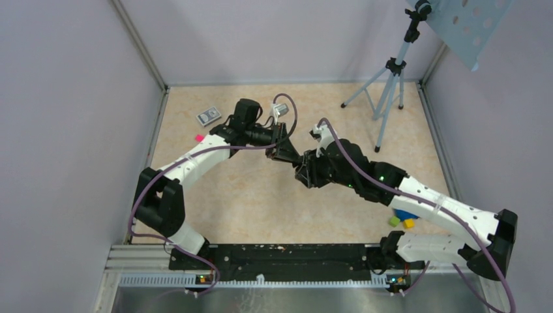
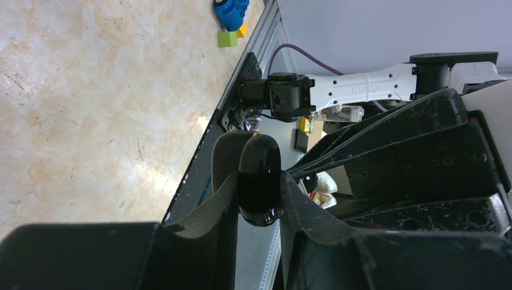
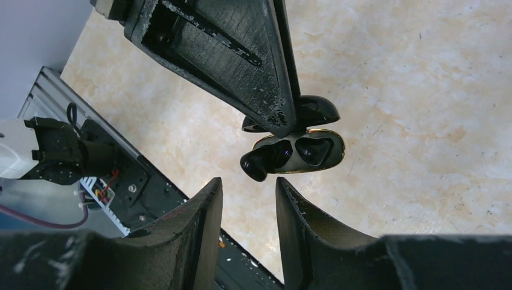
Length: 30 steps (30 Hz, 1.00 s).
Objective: Insert the wireless bluetooth earbuds into the charging case
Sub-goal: Adjust the left earbud in the left side groove of the charging case.
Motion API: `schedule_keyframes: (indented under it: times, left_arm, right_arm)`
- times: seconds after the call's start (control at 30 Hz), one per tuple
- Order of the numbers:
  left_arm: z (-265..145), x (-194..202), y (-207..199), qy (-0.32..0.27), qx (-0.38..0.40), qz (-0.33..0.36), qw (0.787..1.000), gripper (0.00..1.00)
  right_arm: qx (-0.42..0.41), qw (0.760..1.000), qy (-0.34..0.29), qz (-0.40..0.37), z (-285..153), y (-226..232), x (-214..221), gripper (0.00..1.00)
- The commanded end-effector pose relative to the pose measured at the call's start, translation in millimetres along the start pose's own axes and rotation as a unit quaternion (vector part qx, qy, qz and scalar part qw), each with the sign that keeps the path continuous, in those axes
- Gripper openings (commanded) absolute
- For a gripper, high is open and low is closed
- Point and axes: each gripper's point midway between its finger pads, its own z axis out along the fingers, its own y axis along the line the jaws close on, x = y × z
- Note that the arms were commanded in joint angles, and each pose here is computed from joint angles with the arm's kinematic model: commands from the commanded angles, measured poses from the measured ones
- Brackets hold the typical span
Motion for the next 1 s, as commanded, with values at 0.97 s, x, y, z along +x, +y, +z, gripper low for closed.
schedule_keyframes:
  times: [0.97]
  left_arm:
    - [-7,-1,-17,-0.013,0.022,0.032,0.999,0.0]
  right_arm:
    - [-0.044,0.998,-0.034,-0.021,-3,48,-34,0.39]
